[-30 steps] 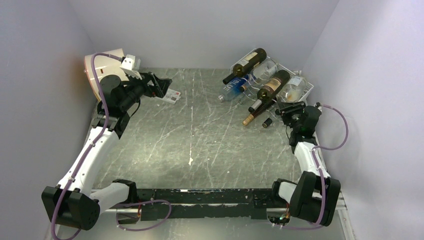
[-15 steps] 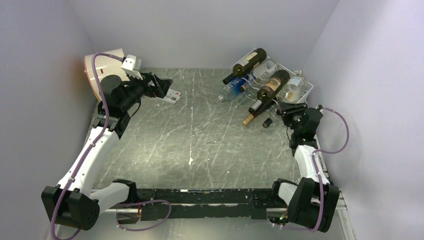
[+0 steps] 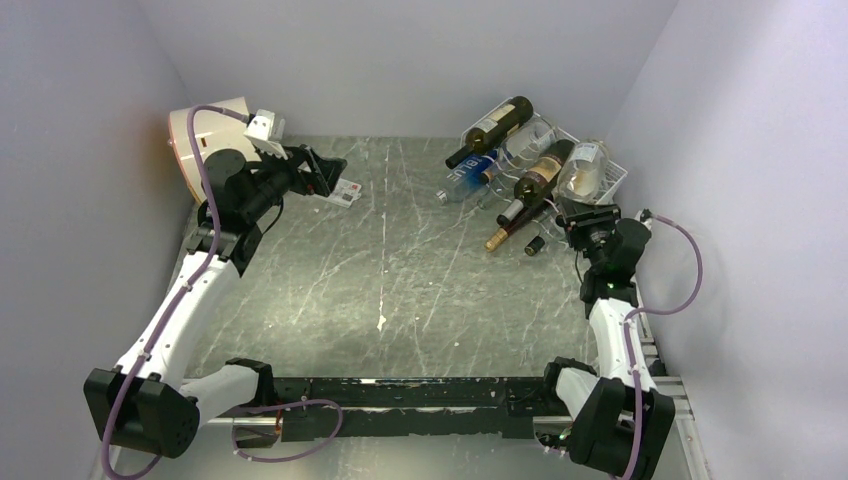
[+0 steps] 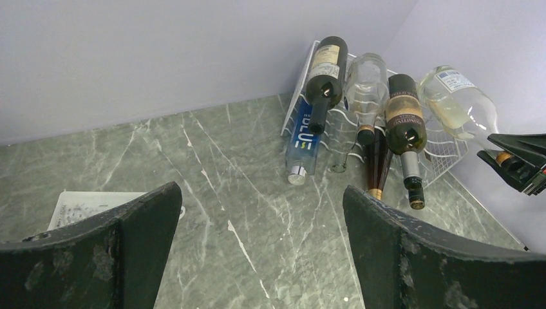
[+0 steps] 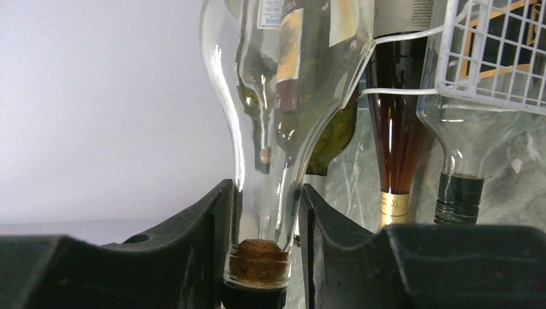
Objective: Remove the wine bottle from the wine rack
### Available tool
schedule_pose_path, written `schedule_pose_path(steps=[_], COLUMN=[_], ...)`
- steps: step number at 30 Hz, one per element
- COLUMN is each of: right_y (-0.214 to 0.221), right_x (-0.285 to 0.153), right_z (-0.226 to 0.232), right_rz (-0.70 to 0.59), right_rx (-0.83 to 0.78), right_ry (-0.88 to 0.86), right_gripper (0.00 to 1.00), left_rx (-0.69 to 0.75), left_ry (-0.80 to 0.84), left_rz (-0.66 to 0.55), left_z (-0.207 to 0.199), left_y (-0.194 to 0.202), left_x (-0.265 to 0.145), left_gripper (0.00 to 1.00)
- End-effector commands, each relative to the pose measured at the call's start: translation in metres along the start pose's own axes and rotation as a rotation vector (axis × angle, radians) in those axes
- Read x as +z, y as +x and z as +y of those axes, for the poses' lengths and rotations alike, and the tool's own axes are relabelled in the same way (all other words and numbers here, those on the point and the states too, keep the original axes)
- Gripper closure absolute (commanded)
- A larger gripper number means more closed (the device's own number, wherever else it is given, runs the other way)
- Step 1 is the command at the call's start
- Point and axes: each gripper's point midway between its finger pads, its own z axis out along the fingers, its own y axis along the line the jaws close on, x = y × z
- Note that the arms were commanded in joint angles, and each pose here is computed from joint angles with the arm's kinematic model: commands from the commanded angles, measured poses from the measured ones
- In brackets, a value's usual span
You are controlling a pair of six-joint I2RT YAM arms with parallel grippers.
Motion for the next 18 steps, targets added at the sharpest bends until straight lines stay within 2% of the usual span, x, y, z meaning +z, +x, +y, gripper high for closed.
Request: schedule_pose_path(steps=[1,12,18], right_y=[-0.027,-0.027,-0.022], right_x=[-0.021,-0.026,-0.023], right_z=[0.113,0.135,0.144], right_rz=[-0.064,-0.03,0.036], right_rx=[-0.144,-0.151,-0.121], right_ry=[-0.365,-0.411,-0.425], right_gripper=[1.0,1.0,1.0], left_rx=[0.013,0.006,0.005], left_ry=[0.037,0.045,0.047], left_rz=[-0.025,-0.011,-0.006], left_z=[-0.01,-0.01,-0.01], left_y=[-0.012,-0.008,-0.007], left_x=[0.001,0.004,0.005], left_gripper=[0.01,0.01,0.01])
